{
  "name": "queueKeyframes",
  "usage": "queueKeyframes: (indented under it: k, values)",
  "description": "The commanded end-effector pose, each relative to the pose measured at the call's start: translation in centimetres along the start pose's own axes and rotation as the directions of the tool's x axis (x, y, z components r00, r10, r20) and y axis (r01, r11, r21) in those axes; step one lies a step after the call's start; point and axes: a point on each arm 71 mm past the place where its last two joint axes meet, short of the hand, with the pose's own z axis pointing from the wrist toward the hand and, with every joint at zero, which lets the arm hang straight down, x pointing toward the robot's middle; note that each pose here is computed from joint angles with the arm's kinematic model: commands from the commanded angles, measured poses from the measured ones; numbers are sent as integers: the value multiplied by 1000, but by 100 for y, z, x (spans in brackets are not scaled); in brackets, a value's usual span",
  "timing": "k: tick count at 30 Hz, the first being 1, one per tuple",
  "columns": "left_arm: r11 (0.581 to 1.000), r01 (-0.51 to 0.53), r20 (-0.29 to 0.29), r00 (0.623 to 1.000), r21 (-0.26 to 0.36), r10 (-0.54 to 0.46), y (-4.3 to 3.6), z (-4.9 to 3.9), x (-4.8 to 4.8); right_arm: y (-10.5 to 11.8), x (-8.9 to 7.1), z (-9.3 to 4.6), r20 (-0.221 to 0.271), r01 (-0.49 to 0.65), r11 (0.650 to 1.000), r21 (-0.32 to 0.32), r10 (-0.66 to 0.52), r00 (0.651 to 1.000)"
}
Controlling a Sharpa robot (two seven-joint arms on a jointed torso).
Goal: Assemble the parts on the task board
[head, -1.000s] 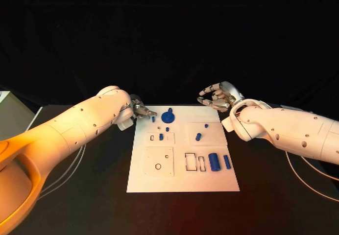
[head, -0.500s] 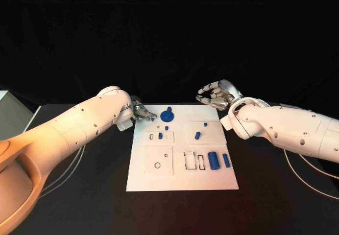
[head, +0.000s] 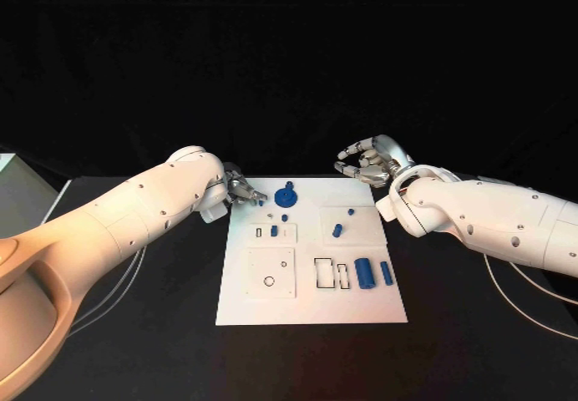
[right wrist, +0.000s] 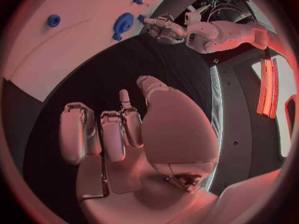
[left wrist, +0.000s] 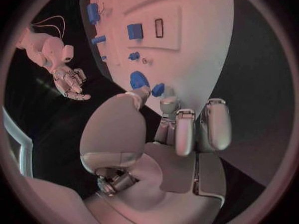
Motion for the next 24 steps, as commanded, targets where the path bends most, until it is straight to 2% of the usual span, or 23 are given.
queueKeyframes:
  k: [1,24]
  values:
    - [1000,17,-7,1000,9,-17,-18,0,9,15,3,2,-3,1,1000,-15,-1,1000]
    - [999,48,-14,999,17,-48,-28,6,15,18,13,9,-5,1,1000,-14,-1,1000]
